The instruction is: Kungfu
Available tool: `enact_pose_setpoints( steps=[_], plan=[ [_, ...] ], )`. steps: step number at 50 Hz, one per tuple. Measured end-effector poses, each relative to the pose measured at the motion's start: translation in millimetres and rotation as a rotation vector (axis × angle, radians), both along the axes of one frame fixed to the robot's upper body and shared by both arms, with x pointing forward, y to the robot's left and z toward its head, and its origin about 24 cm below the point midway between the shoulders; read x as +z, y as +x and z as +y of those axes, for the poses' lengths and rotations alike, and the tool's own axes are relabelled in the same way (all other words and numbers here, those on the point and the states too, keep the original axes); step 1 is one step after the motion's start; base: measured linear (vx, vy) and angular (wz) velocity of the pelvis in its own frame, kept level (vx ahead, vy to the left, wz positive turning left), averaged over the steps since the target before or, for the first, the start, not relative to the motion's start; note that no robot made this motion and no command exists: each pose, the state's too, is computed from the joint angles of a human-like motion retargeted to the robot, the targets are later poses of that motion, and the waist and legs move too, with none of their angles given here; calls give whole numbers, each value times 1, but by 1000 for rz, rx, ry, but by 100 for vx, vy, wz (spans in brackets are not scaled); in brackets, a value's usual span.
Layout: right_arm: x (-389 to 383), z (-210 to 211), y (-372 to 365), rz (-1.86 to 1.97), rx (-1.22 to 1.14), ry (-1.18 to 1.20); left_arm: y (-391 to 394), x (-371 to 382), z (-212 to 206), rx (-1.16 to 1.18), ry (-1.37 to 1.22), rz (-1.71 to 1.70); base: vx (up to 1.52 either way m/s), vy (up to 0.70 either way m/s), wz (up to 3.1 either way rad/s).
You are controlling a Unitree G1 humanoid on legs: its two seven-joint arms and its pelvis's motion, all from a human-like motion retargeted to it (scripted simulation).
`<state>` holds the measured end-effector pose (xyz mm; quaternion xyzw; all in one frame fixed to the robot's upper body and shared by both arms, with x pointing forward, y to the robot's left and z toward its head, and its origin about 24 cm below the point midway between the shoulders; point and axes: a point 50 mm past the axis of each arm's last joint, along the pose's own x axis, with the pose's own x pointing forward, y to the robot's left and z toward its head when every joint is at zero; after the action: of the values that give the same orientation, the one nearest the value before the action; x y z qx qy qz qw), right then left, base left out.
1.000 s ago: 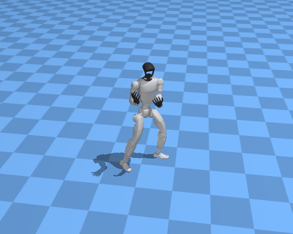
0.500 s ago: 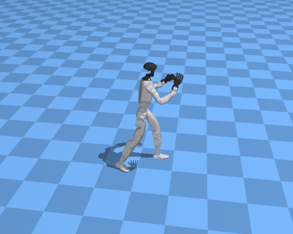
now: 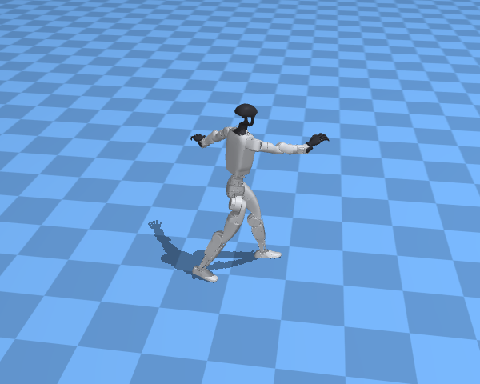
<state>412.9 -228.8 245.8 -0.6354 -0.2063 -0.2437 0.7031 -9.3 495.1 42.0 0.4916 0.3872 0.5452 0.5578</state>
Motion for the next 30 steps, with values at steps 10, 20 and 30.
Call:
enact_pose_setpoints(
  steps=[10, 20, 30],
  plan=[
    [20, 26, 0, -83, 117, -153, 167, 92, -16, -702, 345, -398, 0, -10, -10],
    [38, 114, -11, -194, 494, -256, 310, 219, -190, -1687, 618, -657, 3, -5, -71],
    [42, 186, -43, -329, 723, -409, 343, 243, -283, -1984, 779, -577, -5, 4, -119]
  ],
)
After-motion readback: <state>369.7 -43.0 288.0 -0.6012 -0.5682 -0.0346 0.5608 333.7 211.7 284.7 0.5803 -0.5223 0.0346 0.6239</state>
